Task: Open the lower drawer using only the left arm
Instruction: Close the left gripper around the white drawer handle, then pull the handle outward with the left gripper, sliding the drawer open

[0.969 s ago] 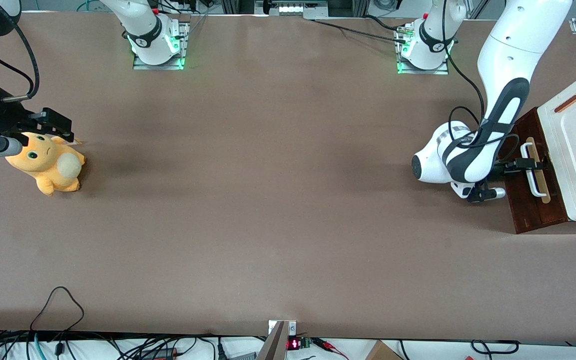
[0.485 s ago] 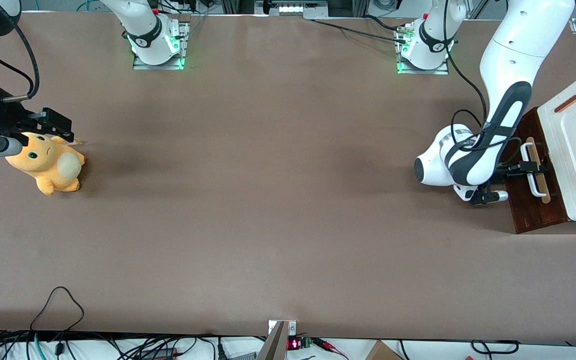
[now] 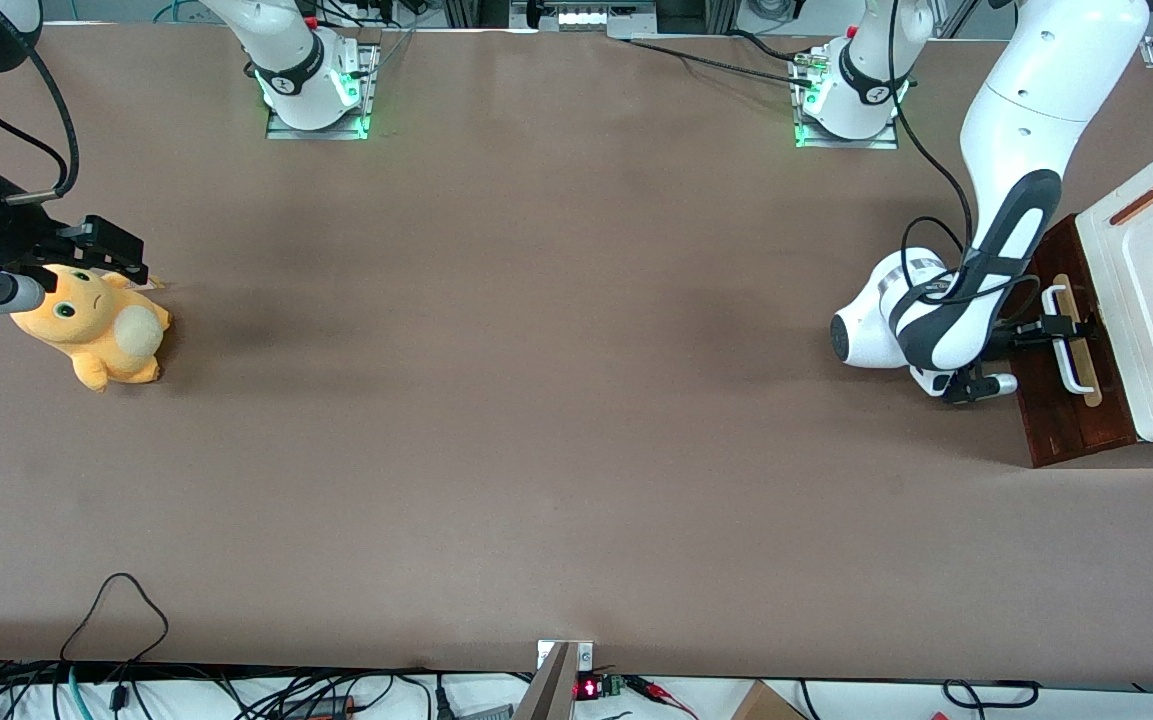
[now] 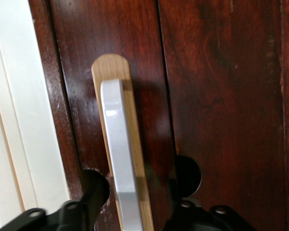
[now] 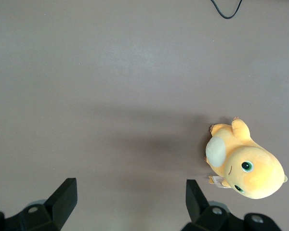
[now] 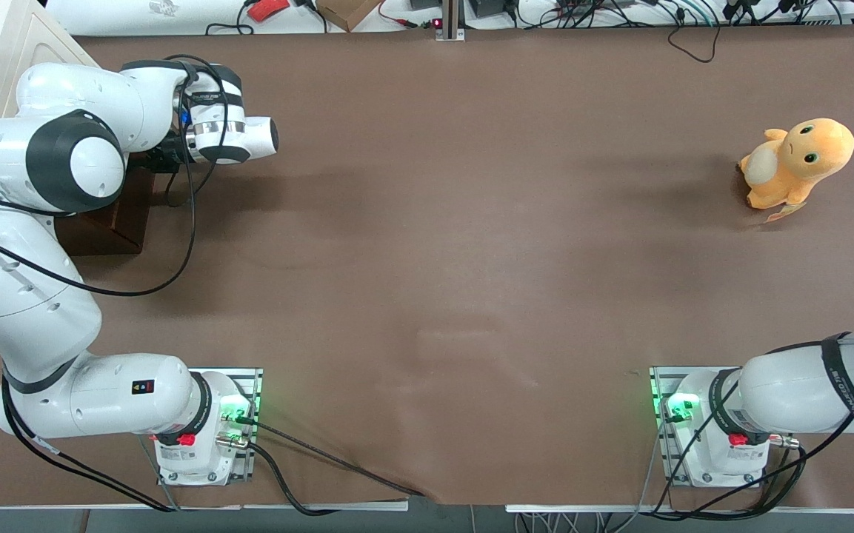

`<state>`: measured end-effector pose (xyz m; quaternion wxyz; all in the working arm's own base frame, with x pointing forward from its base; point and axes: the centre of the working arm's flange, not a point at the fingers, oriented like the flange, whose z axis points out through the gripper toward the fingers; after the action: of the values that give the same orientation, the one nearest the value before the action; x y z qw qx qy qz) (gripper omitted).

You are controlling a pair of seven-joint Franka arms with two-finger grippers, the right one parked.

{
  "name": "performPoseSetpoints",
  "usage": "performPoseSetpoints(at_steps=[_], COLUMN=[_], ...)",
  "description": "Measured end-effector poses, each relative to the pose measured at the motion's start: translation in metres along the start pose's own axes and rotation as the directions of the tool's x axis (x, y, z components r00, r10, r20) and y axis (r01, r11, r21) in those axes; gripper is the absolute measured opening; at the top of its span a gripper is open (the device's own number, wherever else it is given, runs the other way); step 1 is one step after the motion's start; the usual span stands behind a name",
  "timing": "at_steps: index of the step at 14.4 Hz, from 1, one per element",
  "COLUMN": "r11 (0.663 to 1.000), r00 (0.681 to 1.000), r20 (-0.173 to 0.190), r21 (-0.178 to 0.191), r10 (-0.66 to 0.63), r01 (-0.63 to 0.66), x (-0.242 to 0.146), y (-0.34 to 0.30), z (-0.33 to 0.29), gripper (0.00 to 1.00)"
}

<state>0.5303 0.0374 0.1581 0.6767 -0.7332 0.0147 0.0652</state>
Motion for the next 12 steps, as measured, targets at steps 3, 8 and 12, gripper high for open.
performPoseSetpoints(at_steps=[3,8,12], r11=[1.0,1.0,1.0], r00=[1.0,1.0,1.0], r20=[-0.005,-0.003,0.011], r21=[0.011,0.012,0.01], r10=[-0.005,-0.004,-0.005], r01=[0.005,0.004,0.005], x=[-0.0067,-0.008,-0.008], y=[0.0039,0.0048,0.0042], z=[-0.0064,-0.0053,0.0019], gripper=[0.52,0.4,0.42])
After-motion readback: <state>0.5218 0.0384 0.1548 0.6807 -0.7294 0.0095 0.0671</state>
